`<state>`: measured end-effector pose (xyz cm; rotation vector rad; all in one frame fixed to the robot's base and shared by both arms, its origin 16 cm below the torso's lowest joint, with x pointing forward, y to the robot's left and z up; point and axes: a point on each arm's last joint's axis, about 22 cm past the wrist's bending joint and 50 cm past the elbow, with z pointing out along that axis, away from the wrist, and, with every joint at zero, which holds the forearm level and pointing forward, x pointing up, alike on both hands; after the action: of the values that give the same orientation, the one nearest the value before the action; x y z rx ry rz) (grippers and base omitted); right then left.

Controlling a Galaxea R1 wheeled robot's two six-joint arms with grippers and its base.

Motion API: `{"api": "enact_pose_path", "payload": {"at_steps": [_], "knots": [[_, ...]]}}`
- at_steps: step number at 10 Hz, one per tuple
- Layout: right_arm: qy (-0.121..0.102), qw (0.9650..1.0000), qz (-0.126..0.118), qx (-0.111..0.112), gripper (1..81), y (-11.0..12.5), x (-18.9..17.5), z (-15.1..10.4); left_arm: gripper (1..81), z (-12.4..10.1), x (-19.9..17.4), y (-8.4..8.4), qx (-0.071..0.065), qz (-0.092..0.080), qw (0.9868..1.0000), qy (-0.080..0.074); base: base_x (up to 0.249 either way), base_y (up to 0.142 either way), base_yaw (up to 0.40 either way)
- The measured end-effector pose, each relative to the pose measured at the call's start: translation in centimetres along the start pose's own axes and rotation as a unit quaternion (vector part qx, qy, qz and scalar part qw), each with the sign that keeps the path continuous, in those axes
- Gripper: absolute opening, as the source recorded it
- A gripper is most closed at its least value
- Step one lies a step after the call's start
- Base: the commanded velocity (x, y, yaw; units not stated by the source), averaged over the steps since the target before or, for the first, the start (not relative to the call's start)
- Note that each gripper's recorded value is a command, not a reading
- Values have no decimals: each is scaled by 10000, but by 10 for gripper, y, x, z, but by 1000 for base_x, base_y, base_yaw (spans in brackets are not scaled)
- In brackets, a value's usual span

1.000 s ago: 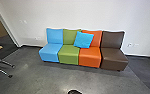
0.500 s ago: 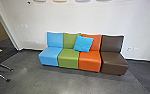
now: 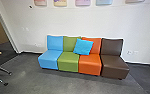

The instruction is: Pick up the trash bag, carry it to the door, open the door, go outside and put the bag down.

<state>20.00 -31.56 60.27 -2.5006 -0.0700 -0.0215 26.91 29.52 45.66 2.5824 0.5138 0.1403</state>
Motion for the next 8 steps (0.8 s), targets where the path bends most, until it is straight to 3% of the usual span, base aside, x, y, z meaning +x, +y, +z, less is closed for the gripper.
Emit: {"api": "enact_pose_path", "payload": {"at_steps": [2,3,5,7,8], "knots": [[283,9994,-174,10,811,-2,50,-6,811,15,17,2,34,27,10000,17,0,0,0],[356,9991,-200,-91,811,7,63,-20,811,22,27,2,66,23,10000,22,0,0,0],[376,9988,-193,-258,811,25,70,-30,811,29,64,9,51,33,9999,153,0,0,0],[404,9987,-238,-187,811,25,77,-19,811,33,98,20,-38,58,9995,316,0,0,0],[374,9989,-219,-177,811,29,79,-13,811,40,102,19,-35,42,9996,279,0,0,0]]}}
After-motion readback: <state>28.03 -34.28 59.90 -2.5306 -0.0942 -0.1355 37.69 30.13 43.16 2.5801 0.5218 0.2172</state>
